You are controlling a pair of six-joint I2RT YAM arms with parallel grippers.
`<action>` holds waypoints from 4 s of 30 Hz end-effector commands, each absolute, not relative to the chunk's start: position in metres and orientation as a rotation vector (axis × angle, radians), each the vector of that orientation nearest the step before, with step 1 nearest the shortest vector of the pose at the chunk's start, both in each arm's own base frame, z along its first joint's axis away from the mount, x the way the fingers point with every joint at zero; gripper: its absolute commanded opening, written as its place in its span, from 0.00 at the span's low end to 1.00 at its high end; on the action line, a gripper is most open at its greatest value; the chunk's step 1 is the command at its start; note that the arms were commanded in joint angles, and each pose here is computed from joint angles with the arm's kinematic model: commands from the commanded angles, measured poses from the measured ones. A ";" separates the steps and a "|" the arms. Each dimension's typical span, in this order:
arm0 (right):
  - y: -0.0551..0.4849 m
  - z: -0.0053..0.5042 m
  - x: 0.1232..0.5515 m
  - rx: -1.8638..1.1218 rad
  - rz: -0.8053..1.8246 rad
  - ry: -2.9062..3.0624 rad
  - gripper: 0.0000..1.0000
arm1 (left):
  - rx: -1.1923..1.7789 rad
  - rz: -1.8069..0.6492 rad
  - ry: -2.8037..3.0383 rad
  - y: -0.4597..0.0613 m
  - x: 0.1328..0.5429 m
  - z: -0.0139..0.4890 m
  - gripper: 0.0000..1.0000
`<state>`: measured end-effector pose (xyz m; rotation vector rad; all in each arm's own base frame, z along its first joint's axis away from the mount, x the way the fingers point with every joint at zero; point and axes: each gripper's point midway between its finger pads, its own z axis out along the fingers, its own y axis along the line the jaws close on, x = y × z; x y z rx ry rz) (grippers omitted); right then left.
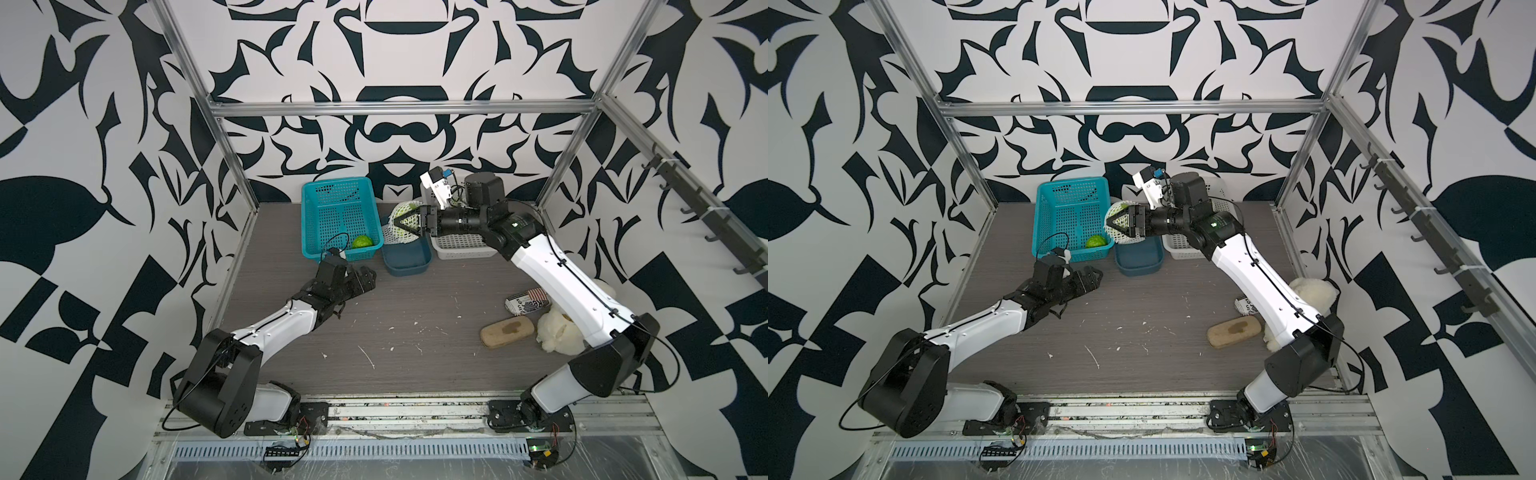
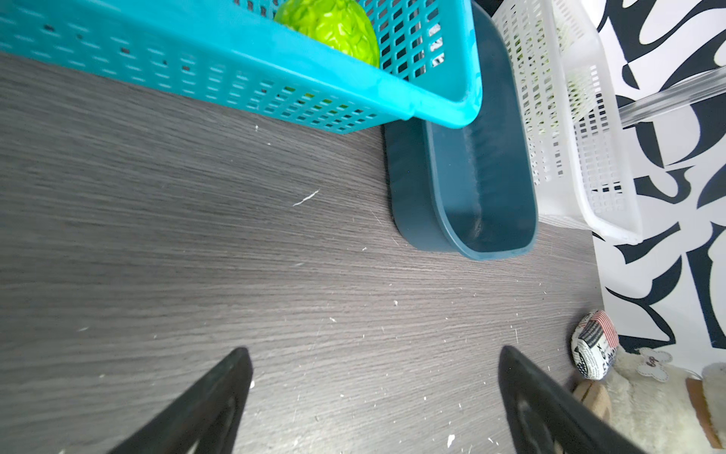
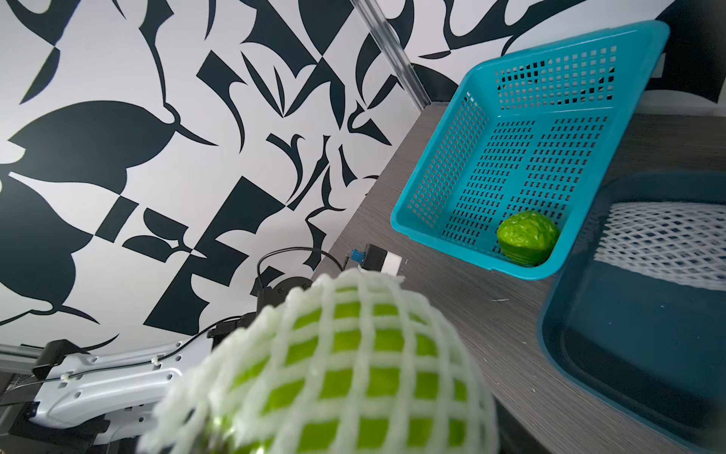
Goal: Sleeve custard apples in foam nets
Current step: Pick up the custard apple from the center of the board, then place the custard apple in the basket.
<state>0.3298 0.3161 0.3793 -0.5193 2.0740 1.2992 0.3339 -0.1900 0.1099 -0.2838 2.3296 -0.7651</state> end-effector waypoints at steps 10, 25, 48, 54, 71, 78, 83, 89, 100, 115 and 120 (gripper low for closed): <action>0.315 0.407 0.321 -0.577 1.299 1.990 0.66 | -0.303 -0.790 2.336 -0.189 0.327 0.103 1.00; 0.310 0.408 0.318 -0.586 1.257 1.995 0.66 | -0.300 -0.812 2.339 -0.191 0.326 0.101 1.00; 0.302 0.414 0.316 -0.589 1.198 1.973 0.66 | -0.308 -0.819 2.332 -0.192 0.327 0.102 1.00; 0.284 0.370 0.356 -0.508 0.957 2.081 0.66 | -0.306 -0.820 2.326 -0.191 0.326 0.104 1.00; 0.125 0.251 0.507 -0.048 0.219 2.260 0.67 | -0.284 -0.744 2.344 -0.185 0.330 0.099 1.00; 0.118 0.194 0.551 -0.033 0.178 2.326 0.68 | -0.274 -0.732 2.348 -0.186 0.333 0.101 1.00; 0.122 0.159 0.581 -0.014 0.158 2.359 0.70 | -0.274 -0.733 2.355 -0.186 0.332 0.101 1.00; 0.129 0.123 0.602 0.016 0.175 2.416 0.69 | -0.280 -0.722 2.350 -0.184 0.331 0.103 1.00; 0.139 0.092 0.612 0.042 0.231 2.465 0.71 | -0.288 -0.724 2.351 -0.183 0.328 0.101 1.00; 0.137 0.100 0.606 0.065 0.248 2.479 0.99 | -0.292 -0.725 2.340 -0.181 0.327 0.106 1.00; 0.132 0.116 0.601 0.058 0.221 2.478 0.99 | -0.280 -0.726 2.327 -0.180 0.327 0.113 1.00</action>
